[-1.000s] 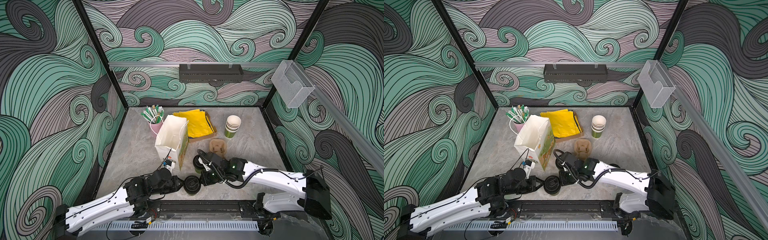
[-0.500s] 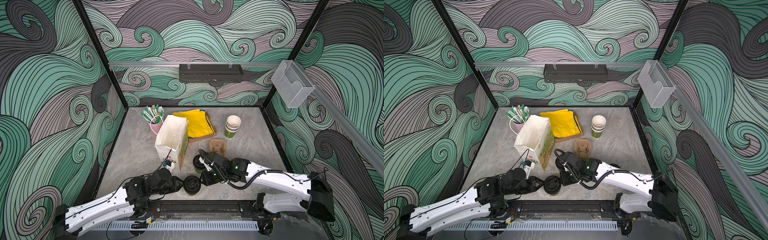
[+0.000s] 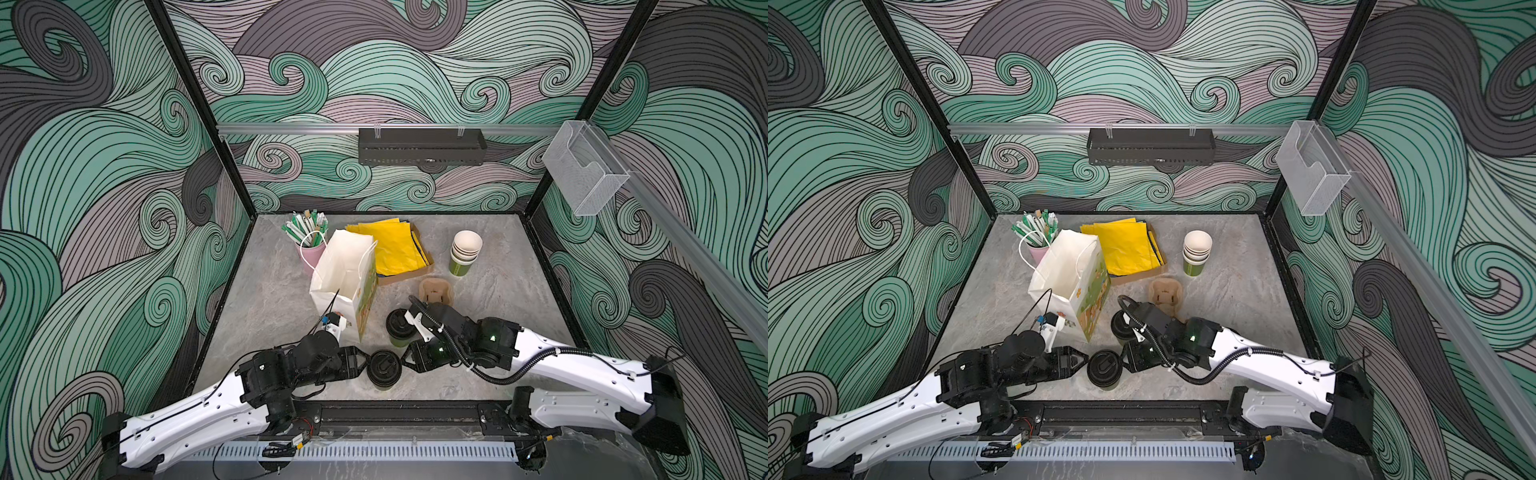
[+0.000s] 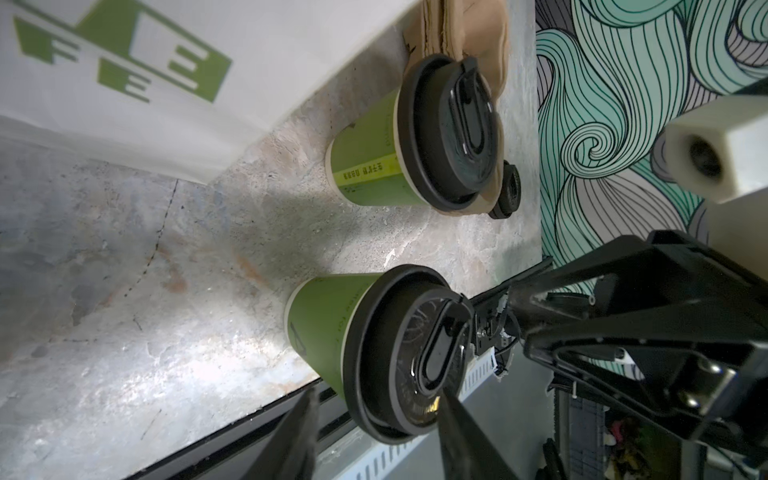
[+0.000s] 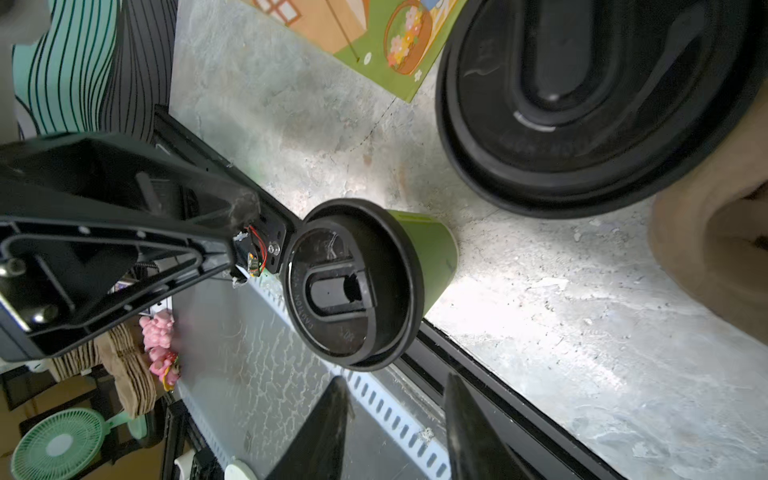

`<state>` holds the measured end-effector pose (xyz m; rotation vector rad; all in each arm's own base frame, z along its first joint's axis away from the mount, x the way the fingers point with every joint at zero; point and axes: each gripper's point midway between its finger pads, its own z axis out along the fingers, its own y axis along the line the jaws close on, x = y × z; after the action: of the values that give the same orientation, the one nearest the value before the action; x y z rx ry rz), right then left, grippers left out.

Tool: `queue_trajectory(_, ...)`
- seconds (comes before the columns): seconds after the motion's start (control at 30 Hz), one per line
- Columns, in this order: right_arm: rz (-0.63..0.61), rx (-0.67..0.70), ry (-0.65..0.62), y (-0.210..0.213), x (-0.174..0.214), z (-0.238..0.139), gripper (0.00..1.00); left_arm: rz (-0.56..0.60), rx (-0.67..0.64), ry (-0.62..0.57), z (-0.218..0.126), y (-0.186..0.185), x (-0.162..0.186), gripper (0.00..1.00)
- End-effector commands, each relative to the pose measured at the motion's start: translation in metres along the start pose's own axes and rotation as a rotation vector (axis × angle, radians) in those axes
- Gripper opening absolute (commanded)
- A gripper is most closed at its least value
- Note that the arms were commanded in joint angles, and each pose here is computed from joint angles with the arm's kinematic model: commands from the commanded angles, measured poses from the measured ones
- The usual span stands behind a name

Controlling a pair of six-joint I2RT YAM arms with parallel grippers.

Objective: Pack the takeout coffee

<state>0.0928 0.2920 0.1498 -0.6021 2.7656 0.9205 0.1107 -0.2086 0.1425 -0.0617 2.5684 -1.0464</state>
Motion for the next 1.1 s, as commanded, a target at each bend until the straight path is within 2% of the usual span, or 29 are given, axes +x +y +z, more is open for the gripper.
queue_trajectory(0.0, 0.007, -0.027, 0.065, 0.005, 0.020, 0.007, 0.47, 0.027, 0.063, 0.014, 0.004, -0.014, 0.001, 0.57)
queue_trajectory(0.2, 0.018, -0.037, 0.097, 0.007, 0.024, 0.025, 0.49, 0.031, 0.040, 0.042, 0.013, -0.011, 0.005, 0.58)
queue_trajectory(0.6, 0.028, 0.016, 0.112, -0.004, 0.025, 0.040, 0.47, 0.018, -0.014, 0.072, 0.024, 0.003, 0.012, 0.53)
queue_trajectory(1.07, 0.065, 0.231, 0.170, -0.051, 0.043, 0.046, 0.43, -0.010, -0.103, 0.113, 0.032, 0.030, 0.024, 0.44)
